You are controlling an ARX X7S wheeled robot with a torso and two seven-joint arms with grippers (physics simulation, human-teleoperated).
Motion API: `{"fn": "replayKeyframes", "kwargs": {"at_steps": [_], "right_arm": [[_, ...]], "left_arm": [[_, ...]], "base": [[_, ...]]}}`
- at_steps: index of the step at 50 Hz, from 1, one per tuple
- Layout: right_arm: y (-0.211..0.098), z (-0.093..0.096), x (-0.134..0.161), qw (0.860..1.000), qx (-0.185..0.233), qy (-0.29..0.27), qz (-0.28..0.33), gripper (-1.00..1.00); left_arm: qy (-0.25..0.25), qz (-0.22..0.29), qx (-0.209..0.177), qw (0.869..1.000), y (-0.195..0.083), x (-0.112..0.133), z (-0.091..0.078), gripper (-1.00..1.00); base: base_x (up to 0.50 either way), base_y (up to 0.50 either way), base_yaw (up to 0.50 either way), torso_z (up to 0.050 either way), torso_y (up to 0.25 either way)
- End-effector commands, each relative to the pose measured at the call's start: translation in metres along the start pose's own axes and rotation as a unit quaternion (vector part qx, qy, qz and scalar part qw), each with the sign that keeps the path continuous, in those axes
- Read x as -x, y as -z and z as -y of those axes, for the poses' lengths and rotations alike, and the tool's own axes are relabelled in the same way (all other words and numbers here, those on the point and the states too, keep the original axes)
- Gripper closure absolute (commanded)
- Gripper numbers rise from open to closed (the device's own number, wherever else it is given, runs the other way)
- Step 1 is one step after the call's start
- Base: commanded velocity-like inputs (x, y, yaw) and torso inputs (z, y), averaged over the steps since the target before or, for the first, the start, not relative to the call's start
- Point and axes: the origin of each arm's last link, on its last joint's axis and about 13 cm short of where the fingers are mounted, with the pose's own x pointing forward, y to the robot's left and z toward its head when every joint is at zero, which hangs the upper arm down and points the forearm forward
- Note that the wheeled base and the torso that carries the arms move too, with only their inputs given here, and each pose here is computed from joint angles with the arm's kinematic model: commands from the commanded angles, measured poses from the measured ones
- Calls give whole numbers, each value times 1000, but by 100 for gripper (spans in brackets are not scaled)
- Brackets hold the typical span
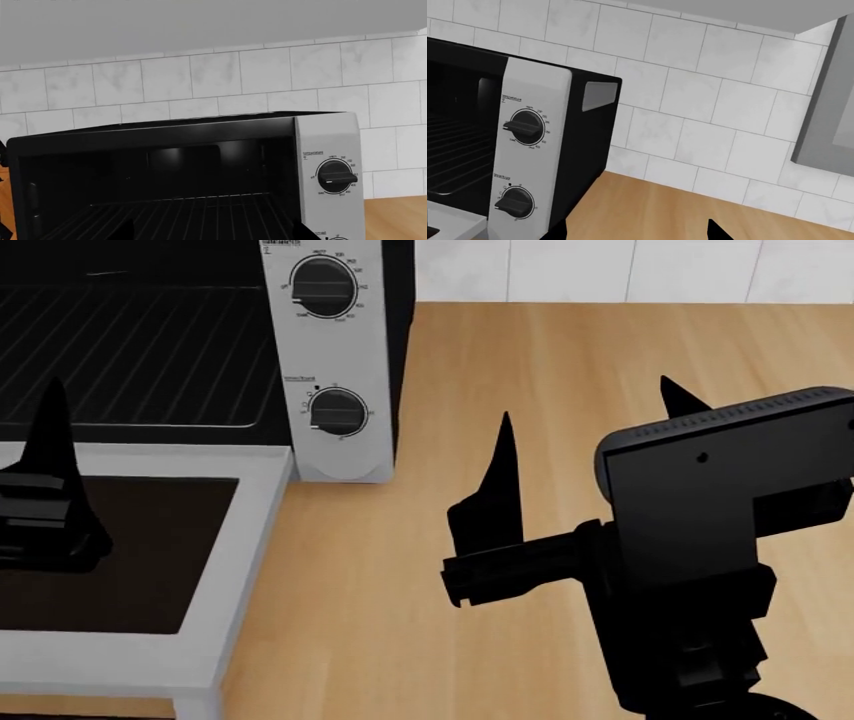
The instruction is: Fully slide the toaster oven rack0 out.
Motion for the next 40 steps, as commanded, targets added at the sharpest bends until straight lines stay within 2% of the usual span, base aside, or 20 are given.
{"fn": "replayKeyframes", "kwargs": {"at_steps": [1,4,21,22,23,28,30,35,36,40], "right_arm": [[-1,0,1,1000,3,-1,-1,-100],[0,0,0,1000,2,-1,1,-100],[-3,0,0,1000,3,-2,3,-100],[12,4,-15,998,-9,-1,-56,-100],[-3,1,2,1000,4,1,0,-100],[-5,5,5,1000,16,10,-6,-100],[-6,6,6,1000,18,13,-7,-100],[-9,8,8,1000,18,20,-4,-100],[-8,8,8,999,24,22,-4,-100],[-7,9,6,999,22,24,-7,-100]], "left_arm": [[0,-2,0,1000,0,0,-1,-100],[0,-2,-1,1000,1,-1,-1,-100],[4,-6,2,1000,0,0,-1,-100],[32,18,-17,999,-12,-3,2,-100],[18,-7,9,1000,-3,3,-1,-100],[79,-21,-112,990,-9,-2,4,-100],[84,-36,-158,983,-13,-9,2,-100],[99,-54,-221,969,-18,-18,1,-100],[104,-58,-243,963,-20,-20,1,-100],[113,-72,-289,948,-25,-32,-1,-100]], "base": [[387,0,0,0,0],[372,0,0,0,0],[0,0,0,0,0],[0,0,0,0,0],[0,0,0,0,0],[0,0,0,0,0],[0,0,0,0,0],[0,0,0,0,0],[0,0,0,0,0],[0,0,0,0,0]]}}
